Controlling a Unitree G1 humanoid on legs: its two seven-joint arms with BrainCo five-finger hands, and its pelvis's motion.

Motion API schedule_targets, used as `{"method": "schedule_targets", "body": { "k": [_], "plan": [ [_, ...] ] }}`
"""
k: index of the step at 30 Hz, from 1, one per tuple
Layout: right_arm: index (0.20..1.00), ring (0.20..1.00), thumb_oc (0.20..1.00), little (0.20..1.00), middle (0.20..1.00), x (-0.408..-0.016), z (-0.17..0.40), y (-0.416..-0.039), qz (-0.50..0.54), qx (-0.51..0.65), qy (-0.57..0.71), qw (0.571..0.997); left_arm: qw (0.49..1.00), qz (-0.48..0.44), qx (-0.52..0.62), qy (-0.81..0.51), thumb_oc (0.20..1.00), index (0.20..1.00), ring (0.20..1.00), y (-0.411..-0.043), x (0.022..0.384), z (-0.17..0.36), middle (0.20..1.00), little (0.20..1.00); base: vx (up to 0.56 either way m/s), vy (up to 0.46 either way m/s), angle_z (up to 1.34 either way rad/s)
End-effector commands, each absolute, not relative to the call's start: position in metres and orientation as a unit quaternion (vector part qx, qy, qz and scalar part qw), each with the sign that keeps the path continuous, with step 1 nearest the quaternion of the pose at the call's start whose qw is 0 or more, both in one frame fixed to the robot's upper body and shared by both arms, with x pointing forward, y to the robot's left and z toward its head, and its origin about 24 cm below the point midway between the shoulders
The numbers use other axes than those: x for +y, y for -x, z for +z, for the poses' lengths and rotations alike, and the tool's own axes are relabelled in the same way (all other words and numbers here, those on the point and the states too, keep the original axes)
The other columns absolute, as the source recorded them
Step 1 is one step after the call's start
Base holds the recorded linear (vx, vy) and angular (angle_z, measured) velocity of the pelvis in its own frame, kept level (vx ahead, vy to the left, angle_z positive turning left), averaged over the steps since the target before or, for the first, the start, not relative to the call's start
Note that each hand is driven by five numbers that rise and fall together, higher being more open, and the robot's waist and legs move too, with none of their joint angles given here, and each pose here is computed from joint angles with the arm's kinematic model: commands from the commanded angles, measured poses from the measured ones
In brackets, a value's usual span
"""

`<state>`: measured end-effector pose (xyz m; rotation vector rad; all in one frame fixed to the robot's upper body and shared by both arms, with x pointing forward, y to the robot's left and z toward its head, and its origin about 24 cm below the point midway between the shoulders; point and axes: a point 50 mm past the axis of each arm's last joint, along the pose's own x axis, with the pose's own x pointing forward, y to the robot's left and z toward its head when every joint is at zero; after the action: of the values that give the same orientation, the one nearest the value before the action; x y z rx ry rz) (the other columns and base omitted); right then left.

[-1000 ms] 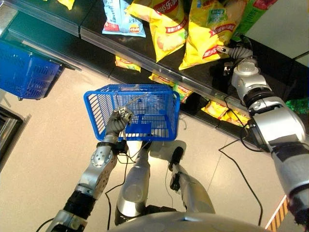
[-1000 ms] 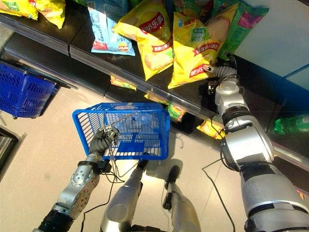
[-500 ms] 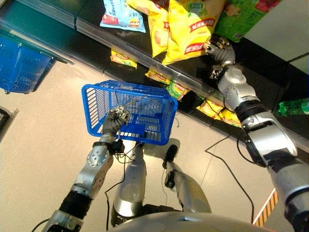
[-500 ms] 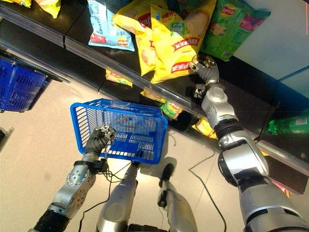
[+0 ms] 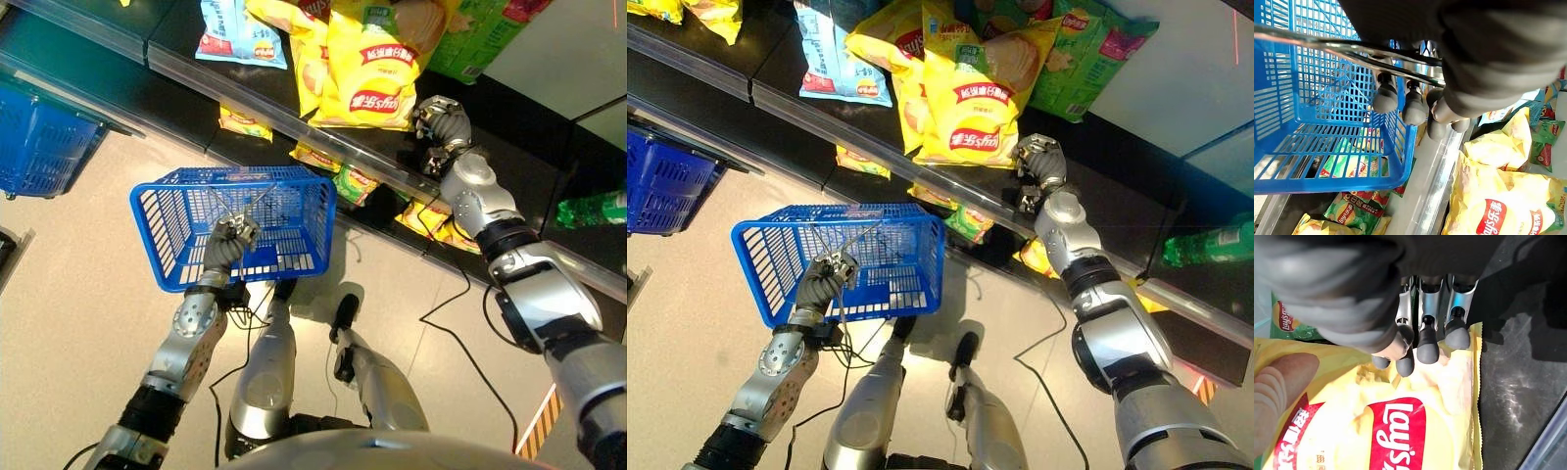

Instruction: Pick up the snacks into the basket

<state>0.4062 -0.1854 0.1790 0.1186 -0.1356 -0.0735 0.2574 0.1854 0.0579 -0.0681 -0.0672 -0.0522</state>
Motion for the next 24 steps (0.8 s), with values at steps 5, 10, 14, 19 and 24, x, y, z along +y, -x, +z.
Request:
{"method": "schedule_targets", "body": {
  "k": [5, 10, 14, 19, 24],
  "plan": [
    [0.247, 0.247, 0.247, 0.247, 0.247, -0.193, 0.189, -0.4, -0.042, -0.115, -0.056, 0.991, 0.984, -0.051, -0.151, 0.073, 0.2, 0.2, 0.2, -0.25, 0.176, 0.102, 0.2, 0.2, 0.01, -0.003, -0.05],
    [1.0, 1.0, 1.0, 1.0, 1.0, -0.188, 0.195, -0.4, -0.048, -0.127, -0.04, 0.99, 0.984, -0.045, -0.154, 0.075, 0.2, 0.2, 0.2, -0.25, 0.176, 0.103, 0.2, 0.2, 0.0, 0.004, -0.03],
    [1.0, 1.0, 1.0, 1.0, 1.0, -0.173, 0.21, -0.398, -0.037, -0.162, 0.004, 0.986, 0.985, -0.036, -0.156, 0.073, 0.2, 0.2, 0.2, -0.25, 0.177, 0.104, 0.2, 0.2, 0.0, 0.0, 0.0],
    [1.0, 1.0, 1.0, 1.0, 1.0, -0.156, 0.214, -0.395, -0.032, -0.181, 0.034, 0.982, 0.985, -0.024, -0.154, 0.069, 0.2, 0.2, 0.2, -0.249, 0.179, 0.103, 0.2, 0.2, 0.0, 0.0, 0.0],
    [1.0, 1.0, 1.0, 1.0, 1.0, -0.141, 0.208, -0.395, -0.019, -0.173, 0.057, 0.983, 0.986, -0.017, -0.154, 0.066, 0.2, 0.2, 0.2, -0.25, 0.181, 0.104, 0.2, 0.2, 0.0, 0.002, -0.01]
  ]
}}
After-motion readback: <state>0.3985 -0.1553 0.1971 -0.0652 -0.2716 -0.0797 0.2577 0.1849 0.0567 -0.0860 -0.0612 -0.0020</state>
